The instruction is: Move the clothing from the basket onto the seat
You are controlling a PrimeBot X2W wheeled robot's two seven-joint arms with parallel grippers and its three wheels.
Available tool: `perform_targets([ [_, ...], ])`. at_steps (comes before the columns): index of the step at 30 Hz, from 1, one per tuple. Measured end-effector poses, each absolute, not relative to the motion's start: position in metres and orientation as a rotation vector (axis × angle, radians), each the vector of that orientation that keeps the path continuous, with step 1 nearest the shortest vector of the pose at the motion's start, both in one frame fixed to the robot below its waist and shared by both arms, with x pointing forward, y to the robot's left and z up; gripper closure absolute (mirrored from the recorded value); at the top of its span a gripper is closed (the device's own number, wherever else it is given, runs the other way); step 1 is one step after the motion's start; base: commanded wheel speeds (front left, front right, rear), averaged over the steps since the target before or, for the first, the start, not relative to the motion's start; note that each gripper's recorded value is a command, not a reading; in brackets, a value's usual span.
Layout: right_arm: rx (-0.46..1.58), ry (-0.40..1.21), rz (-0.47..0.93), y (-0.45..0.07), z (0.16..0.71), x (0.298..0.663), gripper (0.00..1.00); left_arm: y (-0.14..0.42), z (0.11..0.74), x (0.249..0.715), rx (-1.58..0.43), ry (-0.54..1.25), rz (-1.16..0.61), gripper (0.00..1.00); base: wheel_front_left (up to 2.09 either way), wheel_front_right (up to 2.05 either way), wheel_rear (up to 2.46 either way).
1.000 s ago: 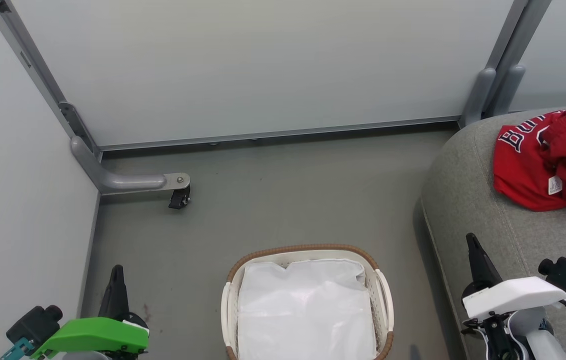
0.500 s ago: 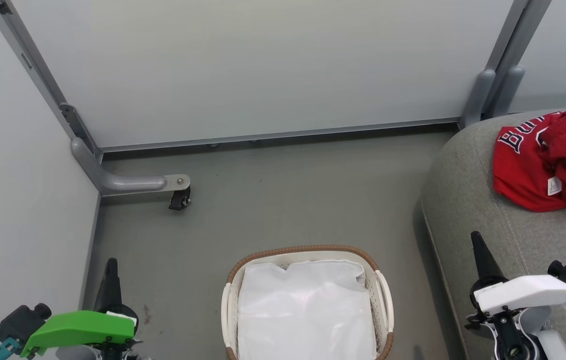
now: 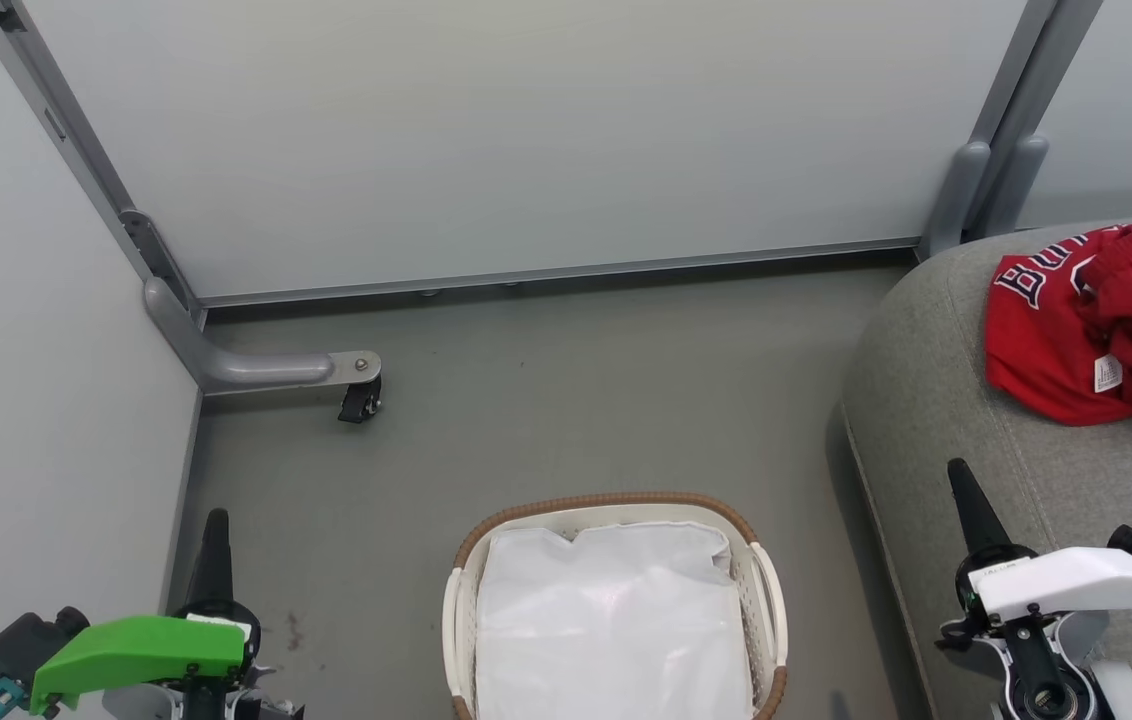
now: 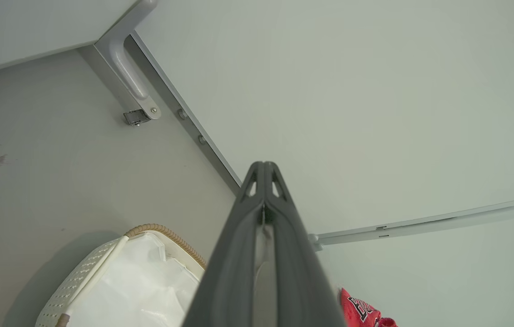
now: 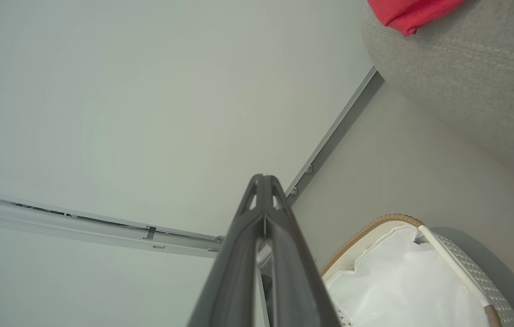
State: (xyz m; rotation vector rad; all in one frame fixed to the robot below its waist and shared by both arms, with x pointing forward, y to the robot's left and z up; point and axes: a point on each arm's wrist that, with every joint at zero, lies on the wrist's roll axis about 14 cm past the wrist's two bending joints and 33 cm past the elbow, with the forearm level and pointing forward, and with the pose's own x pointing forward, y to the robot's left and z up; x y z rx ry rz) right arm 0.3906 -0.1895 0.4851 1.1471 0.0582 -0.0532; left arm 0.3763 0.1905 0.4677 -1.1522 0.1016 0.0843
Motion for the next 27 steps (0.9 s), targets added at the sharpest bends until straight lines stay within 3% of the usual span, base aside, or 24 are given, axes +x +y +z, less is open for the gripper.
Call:
perform_targets([
  [27, 1.371, 0.034, -0.038, -0.195, 0.495, 0.390, 1.00, 0.195, 0.485, 0.382, -1.373, 0.058, 0.059, 1.00, 0.00, 0.00, 0.00],
])
